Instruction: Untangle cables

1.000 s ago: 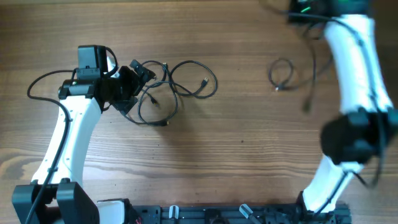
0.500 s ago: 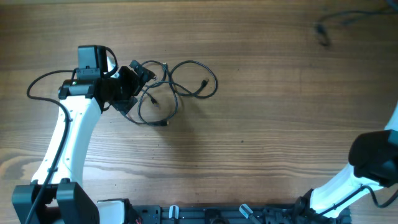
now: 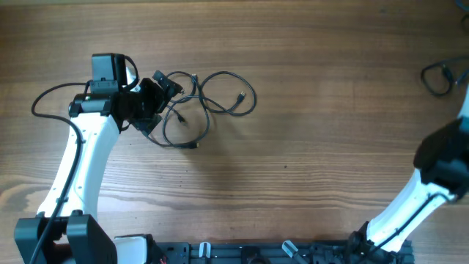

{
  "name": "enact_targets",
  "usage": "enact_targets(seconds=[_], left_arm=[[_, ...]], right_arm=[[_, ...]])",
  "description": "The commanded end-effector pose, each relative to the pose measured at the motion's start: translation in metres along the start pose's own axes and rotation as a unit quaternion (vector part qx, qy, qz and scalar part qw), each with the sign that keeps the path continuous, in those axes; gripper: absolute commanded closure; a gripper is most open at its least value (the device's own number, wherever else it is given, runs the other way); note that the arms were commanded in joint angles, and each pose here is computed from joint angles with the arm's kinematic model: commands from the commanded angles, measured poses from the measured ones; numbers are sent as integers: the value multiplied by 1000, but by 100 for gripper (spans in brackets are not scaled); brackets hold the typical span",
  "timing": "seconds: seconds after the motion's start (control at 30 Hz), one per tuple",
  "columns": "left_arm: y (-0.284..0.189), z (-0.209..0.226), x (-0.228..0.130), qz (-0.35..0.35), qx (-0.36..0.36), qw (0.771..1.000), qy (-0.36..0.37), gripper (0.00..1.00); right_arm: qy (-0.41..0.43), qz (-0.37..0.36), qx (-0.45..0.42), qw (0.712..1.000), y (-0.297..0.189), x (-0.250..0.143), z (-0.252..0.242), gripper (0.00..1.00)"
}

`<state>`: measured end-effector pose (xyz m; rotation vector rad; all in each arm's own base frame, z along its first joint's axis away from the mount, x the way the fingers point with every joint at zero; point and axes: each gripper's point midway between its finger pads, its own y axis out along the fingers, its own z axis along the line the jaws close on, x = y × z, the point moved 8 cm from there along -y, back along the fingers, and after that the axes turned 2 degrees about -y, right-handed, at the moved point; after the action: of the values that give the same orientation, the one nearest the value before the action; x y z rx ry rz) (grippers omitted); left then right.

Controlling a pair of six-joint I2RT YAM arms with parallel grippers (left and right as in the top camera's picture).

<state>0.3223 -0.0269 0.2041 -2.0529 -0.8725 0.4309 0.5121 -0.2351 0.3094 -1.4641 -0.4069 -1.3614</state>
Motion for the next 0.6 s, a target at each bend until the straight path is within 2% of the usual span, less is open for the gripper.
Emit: enact_targets(seconds=[0.0, 0.03, 0.1, 0.13, 0.17, 0.2, 0.23, 0.43, 0.57], left_arm=[[-9, -5, 2, -16, -8, 1000, 17, 0], [-8, -5, 1, -16, -8, 1000, 17, 0], [-8, -5, 1, -16, -8, 1000, 17, 0], [-8, -5, 1, -16, -8, 1000, 17, 0], [-8, -5, 1, -16, -8, 1000, 17, 0], [-8, -5, 1, -16, -8, 1000, 17, 0], [-8, -5, 1, -16, -8, 1000, 17, 0], [-8, -5, 1, -16, -8, 1000, 17, 0], [-9, -5, 2, -16, -8, 1000, 17, 0]], right_arm=[[-10, 35, -7, 999, 44, -42, 3, 95], [-11, 42, -7, 999, 53, -51, 3, 88], [-17, 63, -5, 998, 66, -70, 6, 65], [-30, 75, 4, 997, 70, -78, 8, 43], [-38, 84, 10, 996, 72, -83, 11, 30], [-48, 95, 15, 994, 73, -89, 13, 11], [-52, 104, 15, 993, 72, -93, 16, 0], [-45, 152, 23, 987, 52, -98, 28, 0], [-31, 192, 63, 979, 30, -97, 38, 0]])
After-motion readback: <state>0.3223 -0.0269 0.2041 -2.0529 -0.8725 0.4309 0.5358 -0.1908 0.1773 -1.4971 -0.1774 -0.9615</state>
